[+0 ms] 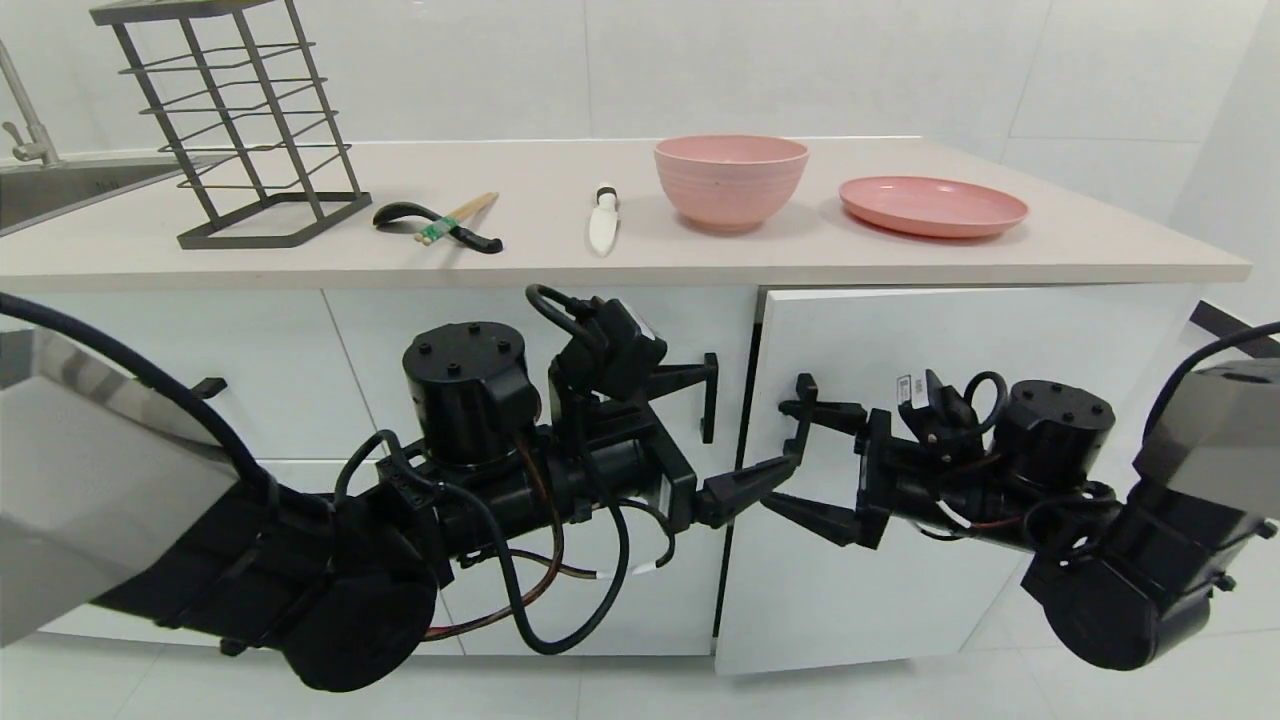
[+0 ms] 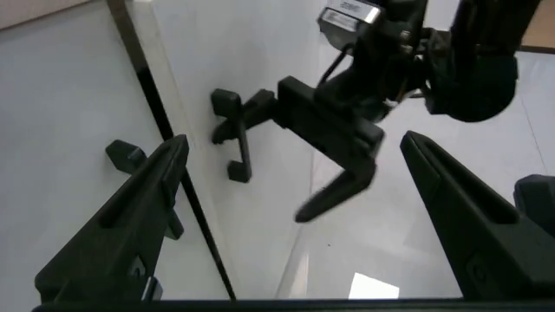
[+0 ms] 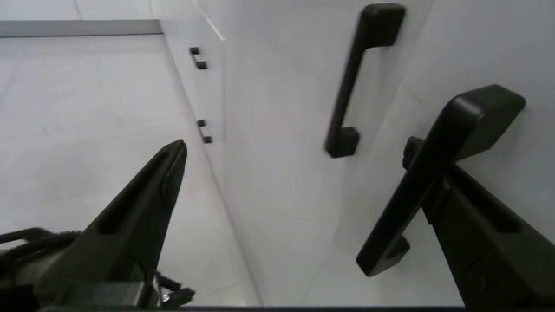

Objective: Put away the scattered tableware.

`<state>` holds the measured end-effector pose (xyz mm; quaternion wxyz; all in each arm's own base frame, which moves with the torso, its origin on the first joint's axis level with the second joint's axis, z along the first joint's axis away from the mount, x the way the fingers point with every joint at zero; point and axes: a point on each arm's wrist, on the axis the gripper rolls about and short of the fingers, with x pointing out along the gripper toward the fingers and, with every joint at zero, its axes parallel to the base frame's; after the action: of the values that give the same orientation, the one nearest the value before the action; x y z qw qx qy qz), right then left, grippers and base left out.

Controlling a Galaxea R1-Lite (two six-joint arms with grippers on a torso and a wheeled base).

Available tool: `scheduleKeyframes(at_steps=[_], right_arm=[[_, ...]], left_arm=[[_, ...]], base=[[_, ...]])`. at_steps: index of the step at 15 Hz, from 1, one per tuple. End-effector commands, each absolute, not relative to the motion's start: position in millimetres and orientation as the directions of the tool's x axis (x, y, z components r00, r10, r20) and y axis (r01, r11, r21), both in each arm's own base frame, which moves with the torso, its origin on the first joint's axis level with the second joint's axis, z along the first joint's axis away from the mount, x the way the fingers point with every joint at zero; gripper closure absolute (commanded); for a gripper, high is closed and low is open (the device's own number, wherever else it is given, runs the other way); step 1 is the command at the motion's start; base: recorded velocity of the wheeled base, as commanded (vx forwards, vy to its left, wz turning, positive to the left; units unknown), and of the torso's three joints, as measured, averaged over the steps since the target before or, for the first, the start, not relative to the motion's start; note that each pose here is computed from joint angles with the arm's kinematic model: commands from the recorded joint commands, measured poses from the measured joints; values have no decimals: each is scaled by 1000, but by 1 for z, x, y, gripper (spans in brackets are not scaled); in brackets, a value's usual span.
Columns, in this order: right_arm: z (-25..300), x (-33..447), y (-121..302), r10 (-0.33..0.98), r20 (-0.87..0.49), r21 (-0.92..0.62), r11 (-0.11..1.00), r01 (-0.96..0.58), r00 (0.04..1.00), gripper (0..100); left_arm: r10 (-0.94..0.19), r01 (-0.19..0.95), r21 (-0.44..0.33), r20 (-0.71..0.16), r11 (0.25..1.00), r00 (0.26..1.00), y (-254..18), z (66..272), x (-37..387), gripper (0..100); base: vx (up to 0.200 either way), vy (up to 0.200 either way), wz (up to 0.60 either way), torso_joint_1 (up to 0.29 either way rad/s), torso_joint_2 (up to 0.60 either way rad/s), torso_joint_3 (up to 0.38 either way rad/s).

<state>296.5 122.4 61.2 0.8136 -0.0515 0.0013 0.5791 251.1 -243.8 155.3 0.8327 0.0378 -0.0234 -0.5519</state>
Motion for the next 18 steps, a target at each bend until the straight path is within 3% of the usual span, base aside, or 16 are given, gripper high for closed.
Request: scheduleKeyframes(at_steps=[1, 5, 8, 13, 18], right_arm=[[63, 271, 112, 950, -84, -44, 298, -954, 301, 0], [75, 238, 94, 955, -95, -18, 281, -960, 281, 0], [70, 218, 85, 958, -124, 33, 266, -963, 260, 0], [64, 224, 78, 947, -135, 48, 301, -952, 293, 0], [51, 246, 55, 909, -151, 44, 398, -916, 388, 0]], left_arm=[[-923, 920, 83, -15, 383, 385, -250, 148, 257, 0], [-930, 926, 92, 7, 366, 367, -260, 142, 259, 0], [-959, 952, 119, 60, 281, 276, -290, 141, 257, 0], [-977, 974, 130, 137, 184, 166, -331, 140, 246, 0], [-975, 981, 101, 162, 167, 150, -331, 145, 243, 0]], base=[[0, 0, 0, 0, 0, 0], [0, 0, 0, 0, 0, 0], [0, 0, 0, 0, 0, 0], [0, 0, 0, 0, 0, 0], [0, 0, 0, 0, 0, 0]])
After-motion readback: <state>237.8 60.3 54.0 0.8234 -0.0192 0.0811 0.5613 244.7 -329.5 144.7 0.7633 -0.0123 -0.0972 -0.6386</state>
